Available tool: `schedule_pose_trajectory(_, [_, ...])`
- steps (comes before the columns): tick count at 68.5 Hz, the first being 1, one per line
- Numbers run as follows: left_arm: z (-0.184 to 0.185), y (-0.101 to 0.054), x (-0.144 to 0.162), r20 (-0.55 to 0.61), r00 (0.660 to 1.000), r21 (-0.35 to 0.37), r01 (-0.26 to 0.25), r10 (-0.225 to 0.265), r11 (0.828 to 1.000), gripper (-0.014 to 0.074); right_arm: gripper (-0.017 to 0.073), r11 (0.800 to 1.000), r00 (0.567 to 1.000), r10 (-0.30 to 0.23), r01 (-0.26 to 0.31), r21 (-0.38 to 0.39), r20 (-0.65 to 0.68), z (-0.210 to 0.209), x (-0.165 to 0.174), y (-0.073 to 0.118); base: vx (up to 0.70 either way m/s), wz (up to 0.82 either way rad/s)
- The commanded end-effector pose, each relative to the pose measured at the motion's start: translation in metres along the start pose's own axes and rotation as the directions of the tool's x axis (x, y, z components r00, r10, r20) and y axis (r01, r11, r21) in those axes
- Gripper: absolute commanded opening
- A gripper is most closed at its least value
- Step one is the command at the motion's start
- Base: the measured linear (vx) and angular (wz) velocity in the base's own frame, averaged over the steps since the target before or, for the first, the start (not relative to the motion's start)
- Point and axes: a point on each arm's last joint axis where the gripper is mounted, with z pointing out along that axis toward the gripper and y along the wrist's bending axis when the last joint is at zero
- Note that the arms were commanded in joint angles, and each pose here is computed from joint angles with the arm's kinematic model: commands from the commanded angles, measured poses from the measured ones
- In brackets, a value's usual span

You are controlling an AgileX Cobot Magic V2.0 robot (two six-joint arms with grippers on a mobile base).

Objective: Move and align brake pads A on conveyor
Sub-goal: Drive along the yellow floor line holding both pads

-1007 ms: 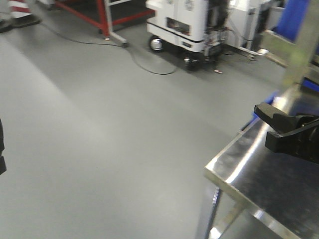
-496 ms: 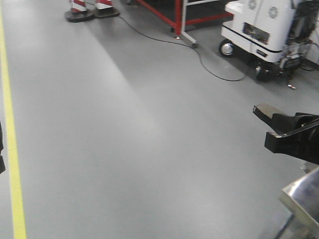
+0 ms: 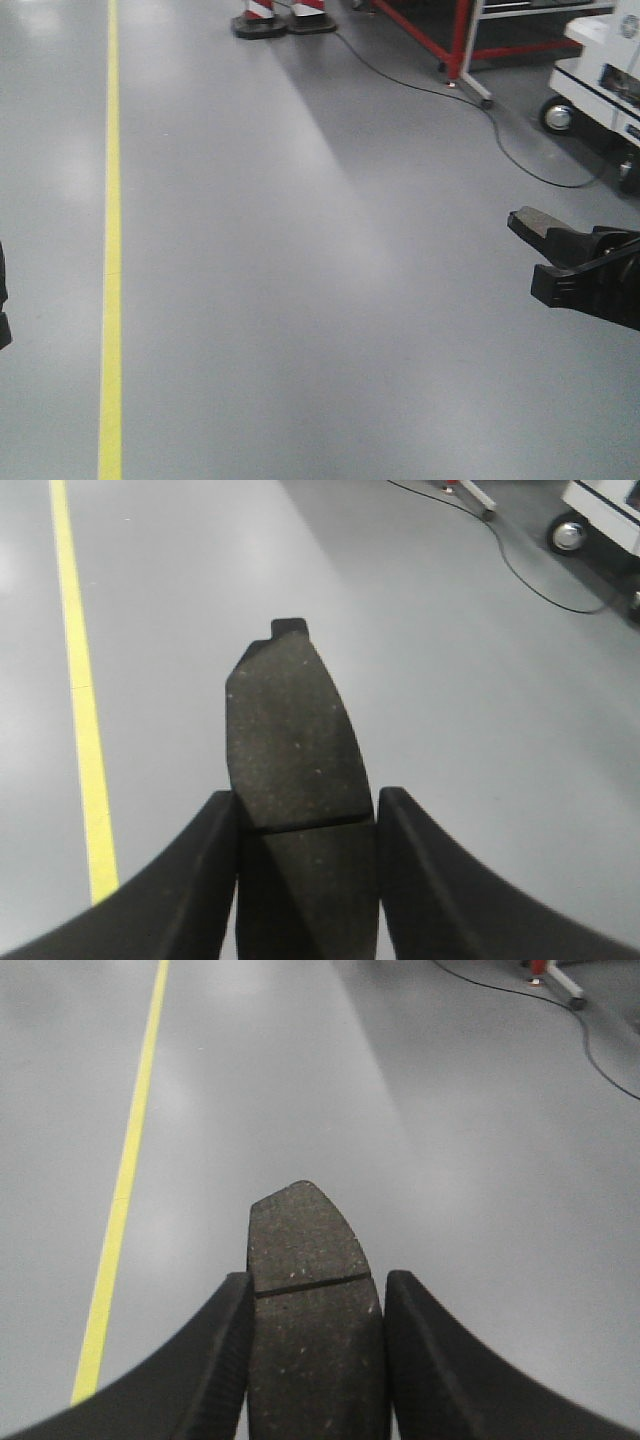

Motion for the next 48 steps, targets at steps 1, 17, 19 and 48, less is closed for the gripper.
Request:
schedule_pose_trajectory(1, [-0.0056, -0.0059, -0.0143, 0.101, 0.995, 0.053, -0.011, 0.005, 0.999, 0.0118, 0.0049, 0.999, 0.995, -0.023, 0.028, -0.047, 0.099, -0.0071, -0.0158, 0.0038, 0.08, 0.39])
schedule_pose_trajectory(17, [-0.0056, -0.0059, -0.0143, 0.101, 0.995, 0.053, -0.011, 0.005, 0.999, 0.0118, 0.0049, 0.999, 0.995, -0.023, 0.028, -0.047, 0.099, -0.0071, -0.0158, 0.0038, 0.09, 0.36])
schedule_pose_trajectory(19, [-0.0056, -0.0059, -0.0143, 0.101, 0.995, 0.053, -0.011, 0.005, 0.999, 0.0118, 0.0049, 0.999, 0.995, -0.023, 0.028, -0.047, 0.099, -0.0071, -0.0158, 0.0038, 0.11, 0.32])
schedule_pose_trajectory(48, [-0.0056, -0.0059, -0.0143, 0.101, 0.995, 0.053, -0.011, 0.005, 0.999, 0.0118, 0.0049, 0.999, 0.995, -0.023, 0.028, -0.047, 0.099, -0.0071, -0.0158, 0.0038, 0.17, 0.23])
